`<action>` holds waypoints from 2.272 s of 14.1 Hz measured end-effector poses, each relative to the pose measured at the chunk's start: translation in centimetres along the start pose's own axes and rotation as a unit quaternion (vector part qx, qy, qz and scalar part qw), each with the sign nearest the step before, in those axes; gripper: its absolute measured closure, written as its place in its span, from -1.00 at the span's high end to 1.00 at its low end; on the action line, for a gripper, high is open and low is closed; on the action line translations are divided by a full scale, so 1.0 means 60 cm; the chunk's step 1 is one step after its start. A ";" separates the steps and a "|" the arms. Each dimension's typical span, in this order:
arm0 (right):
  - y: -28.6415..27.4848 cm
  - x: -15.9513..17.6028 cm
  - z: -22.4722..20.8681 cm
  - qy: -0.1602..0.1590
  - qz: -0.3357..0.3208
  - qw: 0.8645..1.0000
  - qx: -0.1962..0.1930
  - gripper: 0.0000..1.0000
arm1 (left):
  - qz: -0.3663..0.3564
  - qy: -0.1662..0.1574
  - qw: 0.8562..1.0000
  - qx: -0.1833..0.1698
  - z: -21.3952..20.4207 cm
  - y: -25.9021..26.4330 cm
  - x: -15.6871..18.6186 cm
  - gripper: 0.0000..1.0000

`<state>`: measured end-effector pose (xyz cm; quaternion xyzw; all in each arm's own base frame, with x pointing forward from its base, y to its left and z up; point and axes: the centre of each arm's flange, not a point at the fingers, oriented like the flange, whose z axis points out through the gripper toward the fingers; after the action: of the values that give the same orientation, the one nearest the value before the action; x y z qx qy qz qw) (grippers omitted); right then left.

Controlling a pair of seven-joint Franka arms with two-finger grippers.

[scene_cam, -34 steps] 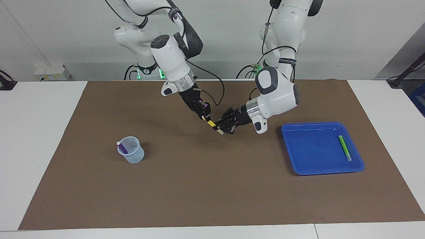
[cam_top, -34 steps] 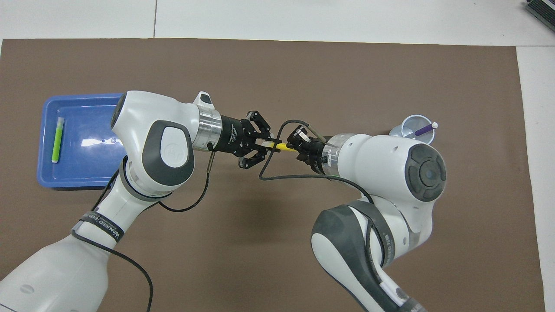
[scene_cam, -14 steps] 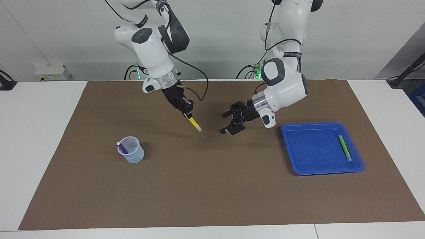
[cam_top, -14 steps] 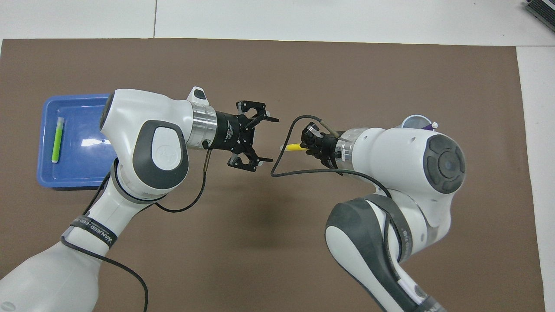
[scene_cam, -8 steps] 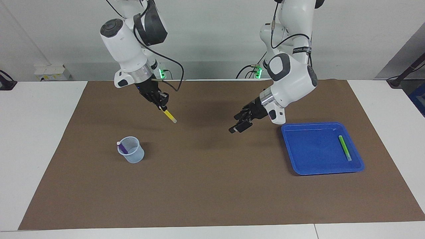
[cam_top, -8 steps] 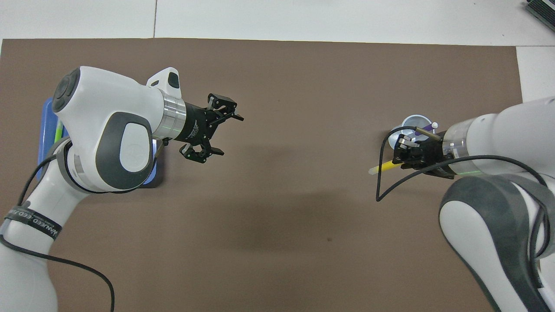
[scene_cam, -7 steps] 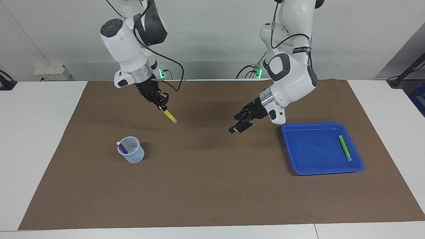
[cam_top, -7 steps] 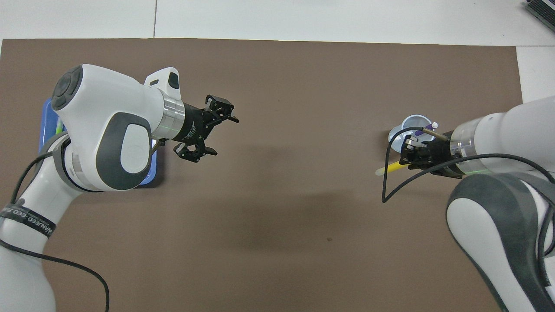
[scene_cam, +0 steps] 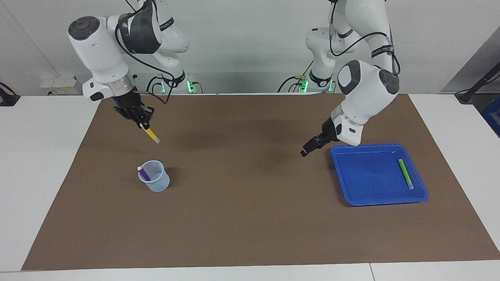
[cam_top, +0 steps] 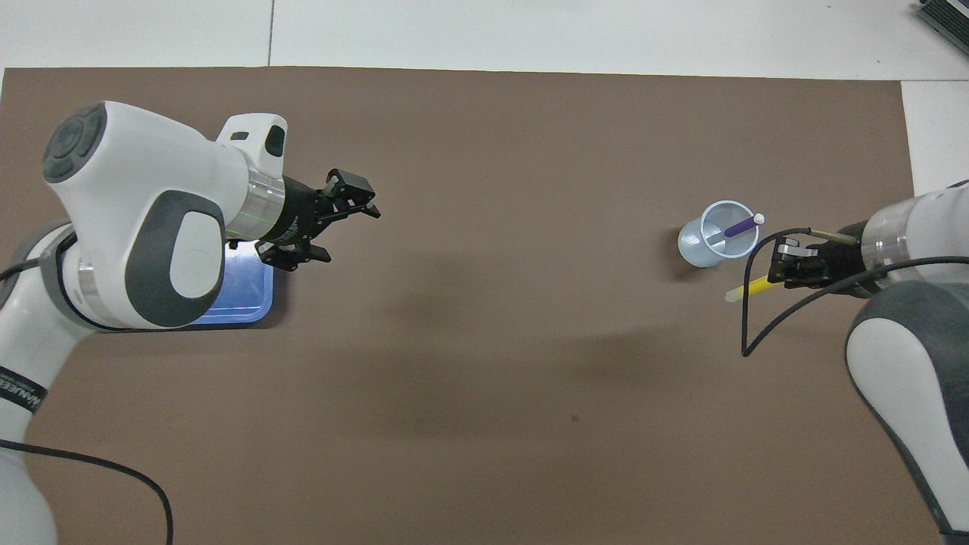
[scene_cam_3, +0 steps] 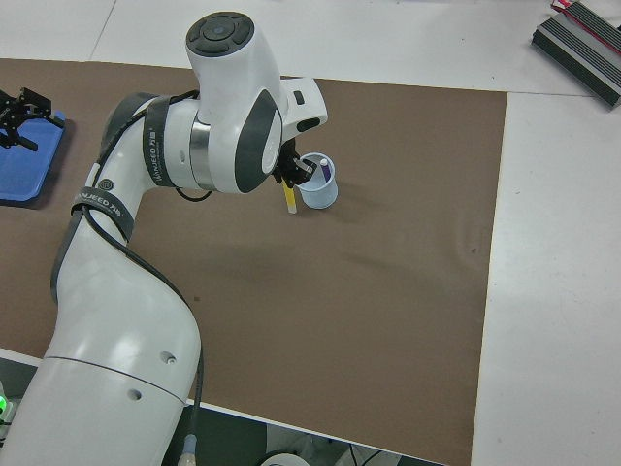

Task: Transfer and insert pens with both arms
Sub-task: 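Carry the yellow pen to the cup while the left gripper withdraws, then insert the yellow pen into the cup while the left gripper reaches the green pen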

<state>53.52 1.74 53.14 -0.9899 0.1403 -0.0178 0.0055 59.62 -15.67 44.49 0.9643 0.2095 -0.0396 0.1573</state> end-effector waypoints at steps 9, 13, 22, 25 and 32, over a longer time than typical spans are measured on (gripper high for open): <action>-0.014 0.038 -0.008 0.046 -0.054 0.997 -0.018 -0.63 | 0.180 0.045 0.972 0.141 -0.053 -0.162 0.099 0.99; -0.019 0.061 0.008 0.055 -0.059 0.997 -0.018 -0.63 | 0.211 0.042 0.964 0.157 -0.062 -0.197 0.115 0.98; -0.054 0.081 0.042 0.070 -0.082 0.994 -0.006 -0.63 | 0.288 0.037 0.937 0.193 -0.010 -0.285 0.195 0.94; -0.063 0.090 0.073 0.061 -0.086 0.994 -0.004 -0.63 | 0.292 0.033 0.936 0.193 0.001 -0.307 0.221 0.92; -0.066 0.095 0.098 0.052 -0.087 0.995 -0.003 -0.63 | 0.250 0.020 0.952 0.173 0.018 -0.376 0.258 0.90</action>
<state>60.33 4.02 47.55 -0.9961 0.0533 -0.0694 -0.0065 64.28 9.49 34.80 0.9988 -0.0451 -0.0157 -0.0115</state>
